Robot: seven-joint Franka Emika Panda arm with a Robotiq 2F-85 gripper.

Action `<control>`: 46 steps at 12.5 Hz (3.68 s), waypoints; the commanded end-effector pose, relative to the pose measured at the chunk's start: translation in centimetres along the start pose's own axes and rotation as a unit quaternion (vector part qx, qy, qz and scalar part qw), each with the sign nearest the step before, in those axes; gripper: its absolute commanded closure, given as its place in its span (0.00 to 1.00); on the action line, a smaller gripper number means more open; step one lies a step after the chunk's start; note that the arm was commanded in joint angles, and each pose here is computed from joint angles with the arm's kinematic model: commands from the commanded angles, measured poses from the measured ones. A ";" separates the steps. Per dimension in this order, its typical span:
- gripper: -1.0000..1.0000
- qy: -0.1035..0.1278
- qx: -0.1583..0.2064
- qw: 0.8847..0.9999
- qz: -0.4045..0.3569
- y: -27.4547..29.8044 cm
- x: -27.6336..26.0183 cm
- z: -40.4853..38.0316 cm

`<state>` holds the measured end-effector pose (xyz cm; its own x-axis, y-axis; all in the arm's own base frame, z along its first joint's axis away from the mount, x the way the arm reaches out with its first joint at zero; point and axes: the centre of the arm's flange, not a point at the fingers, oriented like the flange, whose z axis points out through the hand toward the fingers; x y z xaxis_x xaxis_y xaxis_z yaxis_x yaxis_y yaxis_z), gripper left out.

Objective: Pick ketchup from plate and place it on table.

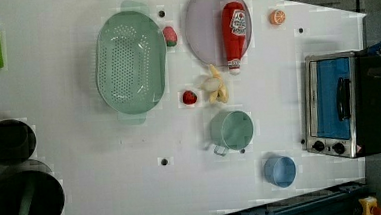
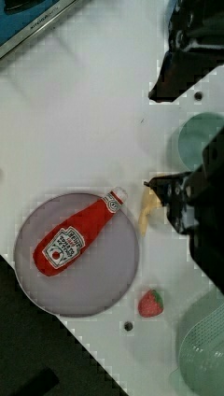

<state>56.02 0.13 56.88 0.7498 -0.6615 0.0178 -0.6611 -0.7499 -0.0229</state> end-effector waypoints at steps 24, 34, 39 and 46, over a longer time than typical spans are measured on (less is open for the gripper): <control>0.00 -0.058 0.001 0.956 -0.287 -8.5 3.8 30.0; 0.00 0.001 0.013 0.950 -0.311 -13.0 7.9 39.0; 0.00 0.009 0.020 0.951 -0.309 -13.2 8.1 41.7; 0.36 0.023 0.022 0.952 -0.306 -13.2 9.2 40.2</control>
<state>72.06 4.51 14.93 0.9911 -0.1243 0.0480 -0.1228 -0.9919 -0.0339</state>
